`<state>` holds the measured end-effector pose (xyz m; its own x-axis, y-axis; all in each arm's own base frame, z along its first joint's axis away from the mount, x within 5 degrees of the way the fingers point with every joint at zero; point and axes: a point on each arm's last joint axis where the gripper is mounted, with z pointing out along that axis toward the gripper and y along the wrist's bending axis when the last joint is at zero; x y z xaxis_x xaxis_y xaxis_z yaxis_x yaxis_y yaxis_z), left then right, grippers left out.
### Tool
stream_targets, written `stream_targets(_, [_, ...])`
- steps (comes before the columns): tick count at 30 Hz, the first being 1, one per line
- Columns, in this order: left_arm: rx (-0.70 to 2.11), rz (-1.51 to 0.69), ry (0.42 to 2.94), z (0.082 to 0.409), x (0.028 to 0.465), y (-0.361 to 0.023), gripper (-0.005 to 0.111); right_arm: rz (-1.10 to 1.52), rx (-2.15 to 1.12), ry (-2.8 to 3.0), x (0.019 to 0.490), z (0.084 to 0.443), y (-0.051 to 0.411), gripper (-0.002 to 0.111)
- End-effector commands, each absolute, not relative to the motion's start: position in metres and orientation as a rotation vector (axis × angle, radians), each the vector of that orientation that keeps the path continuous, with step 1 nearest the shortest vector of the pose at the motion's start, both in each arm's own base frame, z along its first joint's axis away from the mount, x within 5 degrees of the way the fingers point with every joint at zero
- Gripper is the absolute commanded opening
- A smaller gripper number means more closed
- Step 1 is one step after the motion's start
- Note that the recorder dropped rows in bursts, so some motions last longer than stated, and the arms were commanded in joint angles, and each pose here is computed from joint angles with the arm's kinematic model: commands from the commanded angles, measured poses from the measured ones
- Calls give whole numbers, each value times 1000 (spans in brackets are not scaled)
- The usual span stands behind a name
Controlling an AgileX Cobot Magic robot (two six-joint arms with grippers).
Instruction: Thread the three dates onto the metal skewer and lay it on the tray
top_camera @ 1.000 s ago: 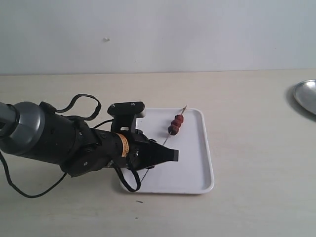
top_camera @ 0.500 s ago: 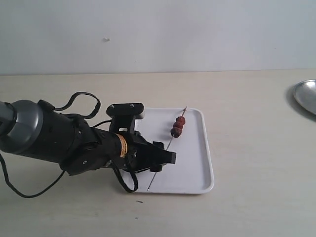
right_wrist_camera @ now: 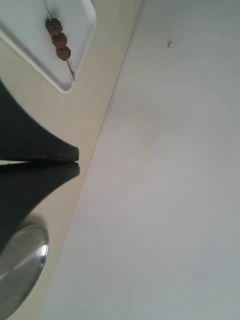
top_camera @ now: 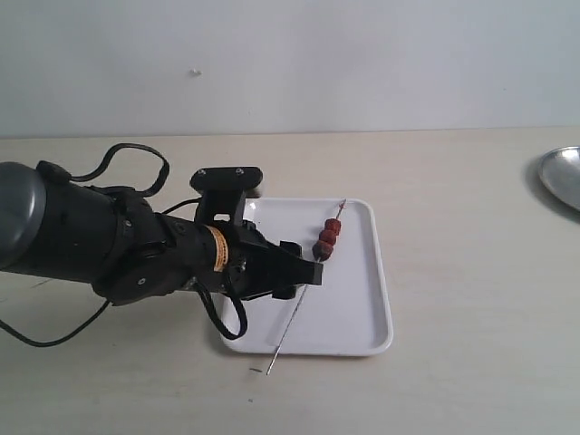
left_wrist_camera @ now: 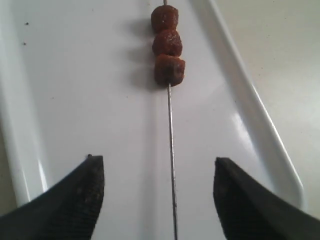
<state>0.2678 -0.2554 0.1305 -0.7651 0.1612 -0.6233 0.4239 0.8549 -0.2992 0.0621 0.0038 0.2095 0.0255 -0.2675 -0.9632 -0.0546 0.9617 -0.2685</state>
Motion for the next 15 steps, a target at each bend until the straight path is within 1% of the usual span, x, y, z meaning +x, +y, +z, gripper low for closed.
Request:
stream_targets(1, [471,-628,2343,147,263,-259,54,-167,-258,1538,62,209,4,0])
stream_targets(2, [493,-645,2311,152,261,-259,49,-167,-258,1538,62,209,4,0])
stream_targets(3, [504,-659,2288,156,259,-258,40,-167,-258,1538,62,209,4,0])
stream_targets(6, [540,-665,2234,173,253,-252,9,-167,-258,1538,62,209,4,0])
stream_targets(7, [564,-649,2217,179,249,-249,1,-167,-258,1538,62,209,4,0])
stream_targets(13, [607,-596,2155,209,231,-223,0,-154,-246,1539,62,209,4,0])
stream_targets(15, [614,-594,2137,214,224,-215,0,-154,-246,1539,62,209,4,0])
